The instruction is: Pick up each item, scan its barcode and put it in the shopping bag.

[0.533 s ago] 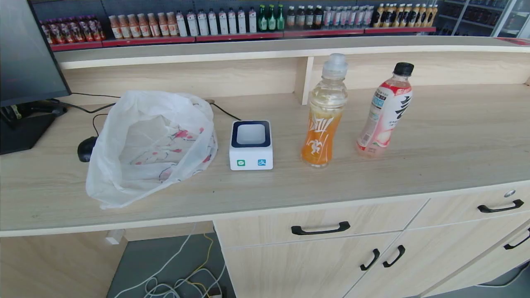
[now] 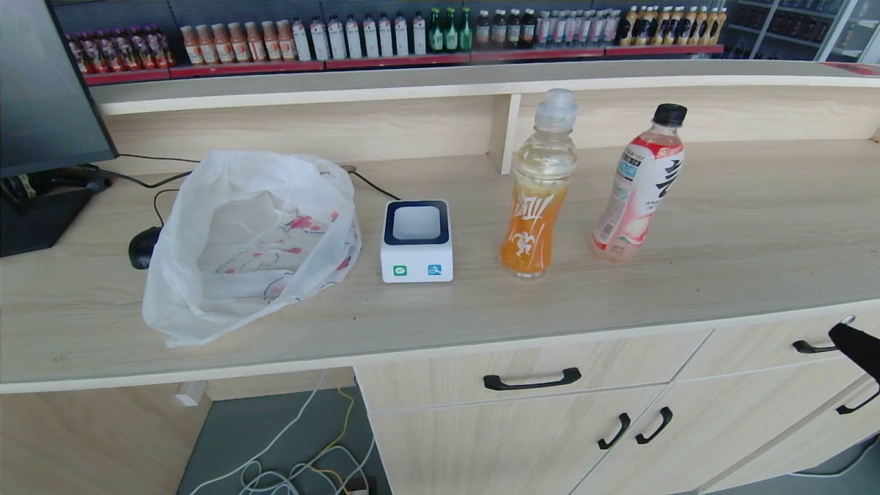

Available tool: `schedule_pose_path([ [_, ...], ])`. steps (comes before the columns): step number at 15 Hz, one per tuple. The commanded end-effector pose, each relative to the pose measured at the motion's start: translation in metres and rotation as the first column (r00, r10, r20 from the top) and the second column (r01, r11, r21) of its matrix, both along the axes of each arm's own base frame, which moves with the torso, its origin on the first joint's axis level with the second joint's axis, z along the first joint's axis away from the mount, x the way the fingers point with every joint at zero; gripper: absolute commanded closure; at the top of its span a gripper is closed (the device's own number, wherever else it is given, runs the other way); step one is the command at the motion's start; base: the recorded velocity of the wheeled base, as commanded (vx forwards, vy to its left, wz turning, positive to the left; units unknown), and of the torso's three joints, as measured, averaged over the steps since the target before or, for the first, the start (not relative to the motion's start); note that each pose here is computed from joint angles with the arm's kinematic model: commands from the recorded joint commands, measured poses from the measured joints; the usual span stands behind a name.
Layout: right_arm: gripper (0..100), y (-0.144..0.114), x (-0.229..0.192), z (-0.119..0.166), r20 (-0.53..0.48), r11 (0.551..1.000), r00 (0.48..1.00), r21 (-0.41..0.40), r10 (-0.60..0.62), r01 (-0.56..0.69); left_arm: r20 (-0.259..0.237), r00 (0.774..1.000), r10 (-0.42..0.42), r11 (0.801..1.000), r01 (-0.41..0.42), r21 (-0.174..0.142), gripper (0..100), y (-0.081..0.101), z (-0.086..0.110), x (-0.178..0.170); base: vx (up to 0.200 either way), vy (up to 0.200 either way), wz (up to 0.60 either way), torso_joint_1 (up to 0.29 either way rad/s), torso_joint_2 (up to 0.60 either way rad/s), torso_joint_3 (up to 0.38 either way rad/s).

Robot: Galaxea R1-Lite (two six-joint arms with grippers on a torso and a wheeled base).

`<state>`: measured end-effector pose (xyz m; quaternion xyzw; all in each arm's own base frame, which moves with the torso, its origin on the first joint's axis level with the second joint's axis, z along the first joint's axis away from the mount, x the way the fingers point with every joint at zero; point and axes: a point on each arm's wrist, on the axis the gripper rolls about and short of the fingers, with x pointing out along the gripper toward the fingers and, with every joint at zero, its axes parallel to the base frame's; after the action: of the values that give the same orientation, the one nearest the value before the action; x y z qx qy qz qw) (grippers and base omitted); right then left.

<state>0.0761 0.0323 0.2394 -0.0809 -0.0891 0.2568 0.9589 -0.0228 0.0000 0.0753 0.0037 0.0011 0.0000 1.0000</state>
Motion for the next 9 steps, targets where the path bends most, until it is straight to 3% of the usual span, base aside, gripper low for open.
schedule_pose_path([
  [1, 0, 0.006, 0.018, -0.003, -0.035, 0.999, 0.999, -0.022, -0.035, 0.034, 0.001, 1.0, 0.0, 1.0, 0.0, 0.0, 0, 0.0, 0.0, 0.0, 0.0, 0.0, 0.0, 0.0, 0.0, 0.0],
  [5, 0, 0.023, 0.028, -0.002, -0.051, 0.989, 0.987, 0.001, -0.15, 0.15, 0.001, 1.0, 0.0, 1.0, 0.0, 0.0, 0, 0.0, 0.0, 0.0, 0.0, 0.0, 0.0, 0.0, 0.0, 0.0],
  [9, 0, 0.043, 0.036, 0.0, -0.073, 0.985, 0.982, 0.007, -0.174, 0.175, 0.001, 1.0, 0.0, 1.0, 0.0, 0.0, 0, 0.0, 0.0, 0.0, 0.0, 0.0, 0.0, 0.0, 0.0, 0.0],
])
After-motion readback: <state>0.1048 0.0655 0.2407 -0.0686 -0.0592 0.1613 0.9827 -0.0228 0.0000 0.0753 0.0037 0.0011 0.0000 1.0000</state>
